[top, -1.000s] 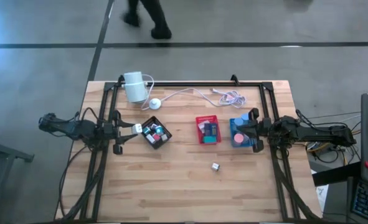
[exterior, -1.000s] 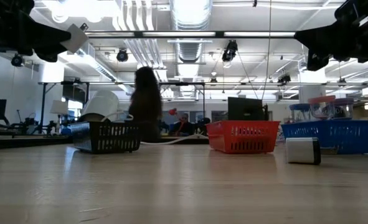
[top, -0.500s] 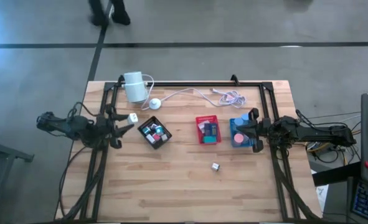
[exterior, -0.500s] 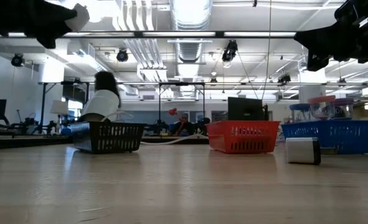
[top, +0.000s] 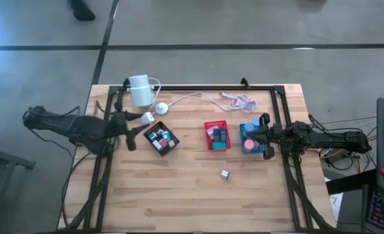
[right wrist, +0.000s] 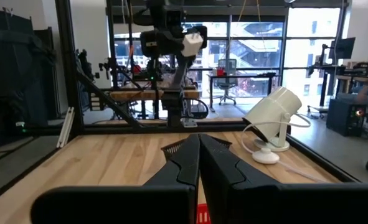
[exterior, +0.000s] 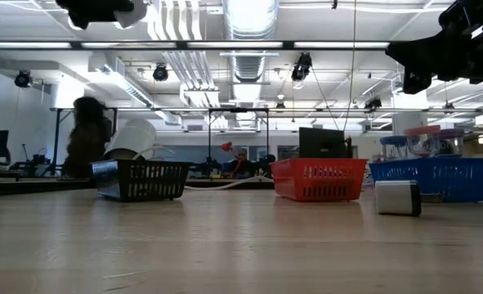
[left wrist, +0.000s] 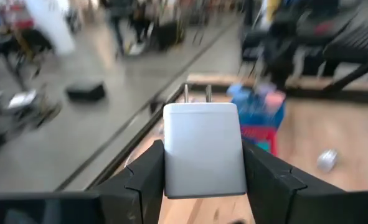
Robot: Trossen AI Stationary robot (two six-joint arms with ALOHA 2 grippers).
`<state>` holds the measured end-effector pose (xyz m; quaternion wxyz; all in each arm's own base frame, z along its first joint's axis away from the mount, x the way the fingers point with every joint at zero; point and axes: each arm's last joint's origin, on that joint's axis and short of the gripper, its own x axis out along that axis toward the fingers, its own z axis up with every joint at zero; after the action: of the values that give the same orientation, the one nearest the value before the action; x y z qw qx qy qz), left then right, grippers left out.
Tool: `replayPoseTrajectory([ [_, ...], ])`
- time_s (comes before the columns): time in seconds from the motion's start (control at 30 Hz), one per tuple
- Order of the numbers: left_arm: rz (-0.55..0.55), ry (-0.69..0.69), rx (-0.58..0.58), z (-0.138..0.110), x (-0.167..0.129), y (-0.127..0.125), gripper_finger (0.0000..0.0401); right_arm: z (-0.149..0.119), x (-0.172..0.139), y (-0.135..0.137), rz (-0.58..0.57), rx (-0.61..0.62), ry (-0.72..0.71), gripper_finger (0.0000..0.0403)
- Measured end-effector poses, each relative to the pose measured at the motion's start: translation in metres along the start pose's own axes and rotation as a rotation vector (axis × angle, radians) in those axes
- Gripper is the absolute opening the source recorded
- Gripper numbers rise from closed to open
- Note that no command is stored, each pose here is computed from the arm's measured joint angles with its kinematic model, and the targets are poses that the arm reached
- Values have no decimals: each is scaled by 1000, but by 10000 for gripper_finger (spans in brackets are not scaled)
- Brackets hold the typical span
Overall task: Pick & Place Office items
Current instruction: Put the white charger adaptor into the black bin
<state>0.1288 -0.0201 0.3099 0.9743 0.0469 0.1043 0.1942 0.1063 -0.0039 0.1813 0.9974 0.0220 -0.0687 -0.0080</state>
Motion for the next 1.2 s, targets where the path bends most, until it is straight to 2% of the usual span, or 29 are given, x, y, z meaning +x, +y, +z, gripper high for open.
replayPoseTrajectory([
  [0.2, 109, 277, 45, 9, 32, -9, 176, 0, 0, 0, -1, -7, 0, 8],
  [0.3, 105, 365, 54, 6, 48, -10, 176, 0, 0, 0, -1, -8, 0, 8],
  [0.6, 66, 616, 27, -35, 90, -4, 176, 0, 0, 0, -7, -8, 0, 8],
  [0.83, 20, 680, -41, -78, 110, -2, 176, 0, 0, 0, -8, -22, 0, 8],
  [1.2, 95, 729, -148, -114, 108, 5, 176, 0, 0, 0, -9, -29, 1, 8],
])
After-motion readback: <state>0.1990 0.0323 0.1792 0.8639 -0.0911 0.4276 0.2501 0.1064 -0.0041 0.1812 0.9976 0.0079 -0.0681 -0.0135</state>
